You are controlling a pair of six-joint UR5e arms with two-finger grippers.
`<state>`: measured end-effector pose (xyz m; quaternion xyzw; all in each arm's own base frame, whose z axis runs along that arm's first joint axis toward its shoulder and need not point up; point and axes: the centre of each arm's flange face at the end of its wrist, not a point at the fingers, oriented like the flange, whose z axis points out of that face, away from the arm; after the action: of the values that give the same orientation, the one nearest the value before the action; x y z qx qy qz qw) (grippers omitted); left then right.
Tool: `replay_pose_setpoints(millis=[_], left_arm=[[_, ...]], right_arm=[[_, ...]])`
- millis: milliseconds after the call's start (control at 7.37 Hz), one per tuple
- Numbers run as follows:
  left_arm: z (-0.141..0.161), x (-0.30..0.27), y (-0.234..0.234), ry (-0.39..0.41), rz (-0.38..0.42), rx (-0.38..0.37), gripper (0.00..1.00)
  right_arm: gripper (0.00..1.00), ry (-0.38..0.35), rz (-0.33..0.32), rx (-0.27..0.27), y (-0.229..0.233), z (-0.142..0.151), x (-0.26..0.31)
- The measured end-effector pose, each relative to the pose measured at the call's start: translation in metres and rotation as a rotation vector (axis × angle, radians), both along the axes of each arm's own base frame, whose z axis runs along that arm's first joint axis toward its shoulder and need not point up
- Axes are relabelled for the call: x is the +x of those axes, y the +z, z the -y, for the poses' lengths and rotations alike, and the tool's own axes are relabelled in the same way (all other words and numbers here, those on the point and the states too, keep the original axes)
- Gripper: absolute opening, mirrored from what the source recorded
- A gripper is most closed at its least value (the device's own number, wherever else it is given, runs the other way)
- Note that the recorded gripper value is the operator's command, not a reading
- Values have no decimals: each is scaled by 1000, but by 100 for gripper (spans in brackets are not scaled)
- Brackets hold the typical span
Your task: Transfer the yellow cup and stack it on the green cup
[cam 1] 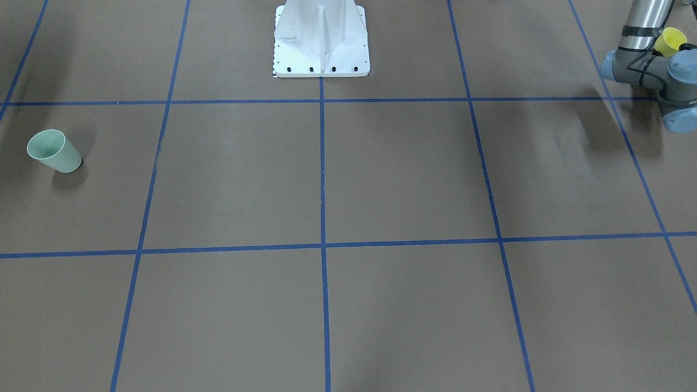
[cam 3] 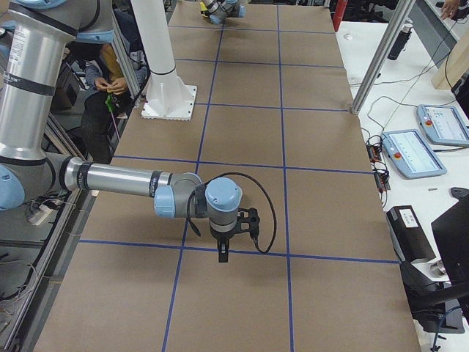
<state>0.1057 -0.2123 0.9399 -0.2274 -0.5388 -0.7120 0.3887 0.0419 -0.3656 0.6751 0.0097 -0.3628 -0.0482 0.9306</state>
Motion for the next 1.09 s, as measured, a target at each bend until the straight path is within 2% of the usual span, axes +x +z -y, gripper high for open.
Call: replay_pose_setpoints(millis=[271,543,814,1086], left_arm=[[-3,-10,-4,68,-30,18,25],[-14,-32,-10,172,-59,48,25],[-16,-53,-9,304,-72,87,24],[-12,-69,-2,431,-70,166,23]], right_arm=[[100,-1,1,9,-3,5,-1],[100,-1,3,15,-6,8,-2],[100,-5,4,18,-7,9,-3],[100,-6,5,25,-10,13,-4]])
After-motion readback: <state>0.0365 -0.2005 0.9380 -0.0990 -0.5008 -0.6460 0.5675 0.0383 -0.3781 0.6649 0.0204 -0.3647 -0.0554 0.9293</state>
